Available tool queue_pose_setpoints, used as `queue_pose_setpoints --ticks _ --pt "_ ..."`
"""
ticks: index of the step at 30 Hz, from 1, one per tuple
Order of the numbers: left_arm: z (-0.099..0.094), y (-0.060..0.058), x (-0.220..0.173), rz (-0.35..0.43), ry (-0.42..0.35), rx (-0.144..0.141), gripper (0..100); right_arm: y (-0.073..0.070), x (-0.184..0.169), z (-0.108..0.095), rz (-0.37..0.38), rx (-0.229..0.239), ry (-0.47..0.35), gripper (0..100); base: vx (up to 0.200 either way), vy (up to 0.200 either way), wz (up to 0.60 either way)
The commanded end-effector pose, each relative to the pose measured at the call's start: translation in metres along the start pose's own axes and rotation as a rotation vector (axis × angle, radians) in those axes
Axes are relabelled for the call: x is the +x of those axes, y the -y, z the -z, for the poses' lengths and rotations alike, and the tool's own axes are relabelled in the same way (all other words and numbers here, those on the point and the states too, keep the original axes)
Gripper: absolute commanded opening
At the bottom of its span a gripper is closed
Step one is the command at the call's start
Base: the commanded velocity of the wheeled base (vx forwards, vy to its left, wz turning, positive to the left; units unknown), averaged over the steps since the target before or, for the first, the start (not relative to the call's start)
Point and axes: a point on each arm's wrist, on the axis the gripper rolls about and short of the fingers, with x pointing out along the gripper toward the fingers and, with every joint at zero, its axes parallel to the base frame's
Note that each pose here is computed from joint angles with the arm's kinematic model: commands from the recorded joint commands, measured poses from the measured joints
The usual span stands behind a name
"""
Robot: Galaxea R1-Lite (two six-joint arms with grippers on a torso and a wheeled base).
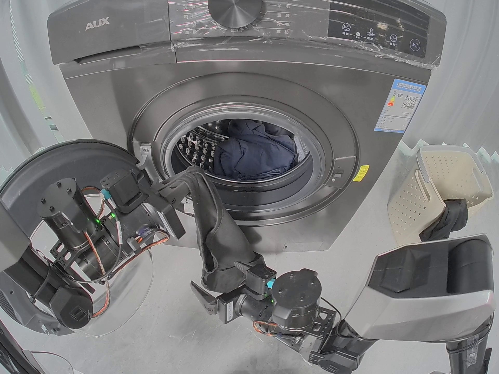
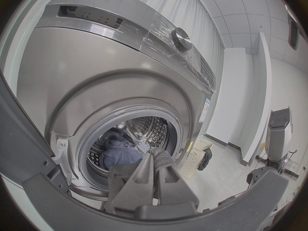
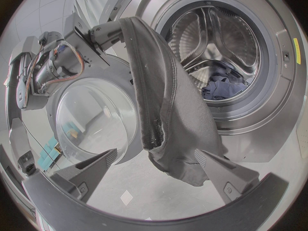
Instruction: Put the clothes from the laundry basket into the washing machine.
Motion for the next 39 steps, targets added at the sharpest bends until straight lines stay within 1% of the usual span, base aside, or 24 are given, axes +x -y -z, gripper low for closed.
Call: queue_pose_setpoints --ticks 1,3,5,6,7,10,16,18,19,24,25,26,27,28,29,30,31,32,33,35,37,39 --pt "-0.001 0.000 0.000 0.002 0.003 0.000 0 0.006 0.014 0.011 0.016 0.001 0.003 100 0.000 0.000 0.00" --pt "-0.001 0.001 0.000 0.003 0.005 0.000 0 0.006 0.018 0.009 0.017 0.002 0.014 100 0.000 0.000 0.00" --pt "-0.002 0.001 -0.001 0.003 0.008 0.001 0 0.016 0.027 0.008 0.040 0.006 0.034 100 0.000 0.000 0.00" --pt "-0.002 0.001 -0.001 0.003 0.008 0.001 0 0.016 0.028 0.007 0.040 0.006 0.036 100 0.000 0.000 0.00" --pt "-0.002 0.001 -0.001 0.003 0.008 -0.001 0 0.022 0.034 0.008 0.054 0.003 0.051 0 0.000 0.000 0.00" --pt "-0.002 0.001 -0.001 0.000 0.008 0.000 0 0.026 0.035 0.009 0.063 0.000 0.054 0 0.000 0.000 0.00" --pt "0.001 -0.001 -0.001 -0.007 -0.004 -0.002 0 0.023 0.033 0.000 0.055 0.005 0.076 0 0.000 0.000 0.00" --pt "0.002 -0.002 -0.002 -0.012 -0.010 -0.002 0 0.021 0.025 -0.014 0.050 0.009 0.104 0 0.000 0.000 0.00" --pt "0.002 -0.003 -0.002 -0.014 -0.011 -0.002 0 0.021 0.023 -0.016 0.051 0.008 0.104 0 0.000 0.000 0.00" --pt "0.004 -0.010 -0.005 -0.040 -0.019 0.001 0 0.018 -0.025 -0.057 0.046 0.004 0.117 0 0.000 0.000 0.00" --pt "0.004 -0.010 -0.005 -0.040 -0.019 0.001 0 0.018 -0.028 -0.058 0.044 0.002 0.117 0 0.000 0.000 0.00" --pt "0.004 -0.010 -0.005 -0.042 -0.021 0.001 0 0.021 -0.043 -0.068 0.049 -0.006 0.120 0 0.000 0.000 0.00" --pt "0.003 -0.010 -0.006 -0.043 -0.021 0.001 0 0.025 -0.053 -0.072 0.057 -0.009 0.119 0 0.000 0.000 0.00" --pt "0.003 -0.010 -0.006 -0.043 -0.021 0.001 0 0.030 -0.060 -0.077 0.070 -0.010 0.125 0 0.000 0.000 0.00" --pt "0.003 -0.010 -0.006 -0.043 -0.021 0.001 0 0.030 -0.060 -0.077 0.070 -0.010 0.125 0 0.000 0.000 0.00" --pt "0.002 -0.011 -0.009 -0.048 -0.022 0.002 0 0.040 -0.075 -0.086 0.095 -0.012 0.133 0 0.000 0.000 0.00" --pt "0.002 -0.011 -0.009 -0.048 -0.022 0.002 0 0.041 -0.076 -0.087 0.096 -0.011 0.133 0 0.000 0.000 0.00" --pt "0.003 -0.012 -0.012 -0.053 -0.027 0.001 0 0.051 -0.089 -0.094 0.115 -0.022 0.145 0 0.000 0.000 0.00" --pt "0.002 -0.012 -0.013 -0.050 -0.028 0.000 0 0.054 -0.094 -0.098 0.117 -0.026 0.155 0 0.000 0.000 0.00" --pt "-0.001 -0.010 -0.018 -0.045 -0.024 0.001 0 0.057 -0.105 -0.106 0.113 -0.025 0.180 0 0.000 0.000 0.00" --pt "-0.004 -0.008 -0.022 -0.040 -0.020 0.005 0 0.056 -0.114 -0.110 0.107 -0.024 0.195 0 0.000 0.000 0.00" --pt "-0.010 -0.003 -0.027 -0.028 -0.006 0.008 0 0.053 -0.123 -0.115 0.096 -0.018 0.216 0 0.000 0.000 0.00"
